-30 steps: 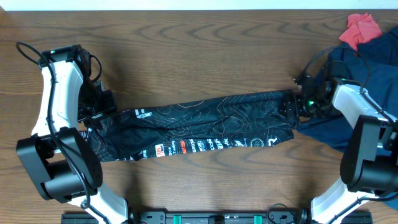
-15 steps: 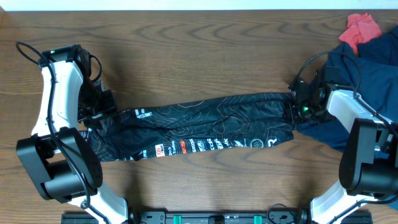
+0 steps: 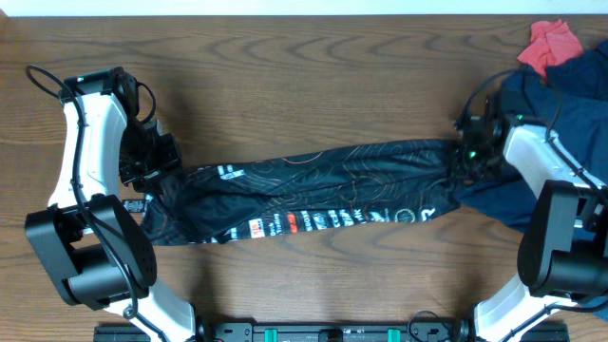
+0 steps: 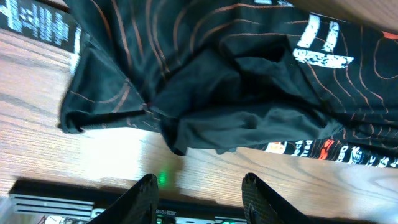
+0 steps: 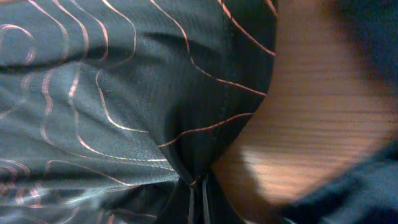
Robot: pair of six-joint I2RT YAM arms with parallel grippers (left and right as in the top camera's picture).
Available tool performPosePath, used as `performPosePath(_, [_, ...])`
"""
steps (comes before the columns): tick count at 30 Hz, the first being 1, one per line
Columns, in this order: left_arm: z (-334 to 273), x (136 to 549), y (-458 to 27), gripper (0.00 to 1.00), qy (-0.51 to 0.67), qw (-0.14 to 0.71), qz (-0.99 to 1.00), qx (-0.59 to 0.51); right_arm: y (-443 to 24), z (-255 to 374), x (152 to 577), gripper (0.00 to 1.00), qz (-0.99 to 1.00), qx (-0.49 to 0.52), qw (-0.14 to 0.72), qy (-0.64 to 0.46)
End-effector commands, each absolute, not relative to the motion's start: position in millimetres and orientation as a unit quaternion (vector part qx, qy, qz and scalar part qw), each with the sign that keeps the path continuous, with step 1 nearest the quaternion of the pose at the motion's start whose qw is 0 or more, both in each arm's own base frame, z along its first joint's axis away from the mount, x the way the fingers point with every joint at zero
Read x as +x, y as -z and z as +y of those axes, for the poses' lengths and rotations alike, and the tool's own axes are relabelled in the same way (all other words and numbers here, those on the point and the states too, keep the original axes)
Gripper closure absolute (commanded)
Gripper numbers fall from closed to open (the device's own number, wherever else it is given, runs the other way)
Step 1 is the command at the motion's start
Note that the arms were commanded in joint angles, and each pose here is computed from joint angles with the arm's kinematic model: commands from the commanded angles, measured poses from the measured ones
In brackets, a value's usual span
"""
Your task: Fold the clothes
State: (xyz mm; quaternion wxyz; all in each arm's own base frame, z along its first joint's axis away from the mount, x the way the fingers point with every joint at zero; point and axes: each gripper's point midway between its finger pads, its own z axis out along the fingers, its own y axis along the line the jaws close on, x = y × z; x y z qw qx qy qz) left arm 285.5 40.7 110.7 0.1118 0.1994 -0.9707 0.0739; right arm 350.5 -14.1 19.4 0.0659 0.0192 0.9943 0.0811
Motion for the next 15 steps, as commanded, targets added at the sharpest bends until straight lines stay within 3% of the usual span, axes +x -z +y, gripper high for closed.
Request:
performPosePath(1, [36.4, 285.5, -109.3, 0.53, -0.084, 0.118, -0.970, 0.196, -39.9, -17.6, 367.3, 0.99, 0.995, 0.027, 0.078, -0.048])
performPosePath(6, [36.5, 285.4, -109.2, 0.53, -0.084, 0.118, -0.970, 0.194, -61.7, 23.1, 372.5, 0.99, 0.996, -0.027, 0.073, -0.053])
performPosePath(15, [36.5, 285.2, -109.3, 0.53, -0.084, 0.118, -0.970, 0.195, -73.9, 149.2, 352.8, 0.99, 0.987, -0.122, 0.071, -0.074])
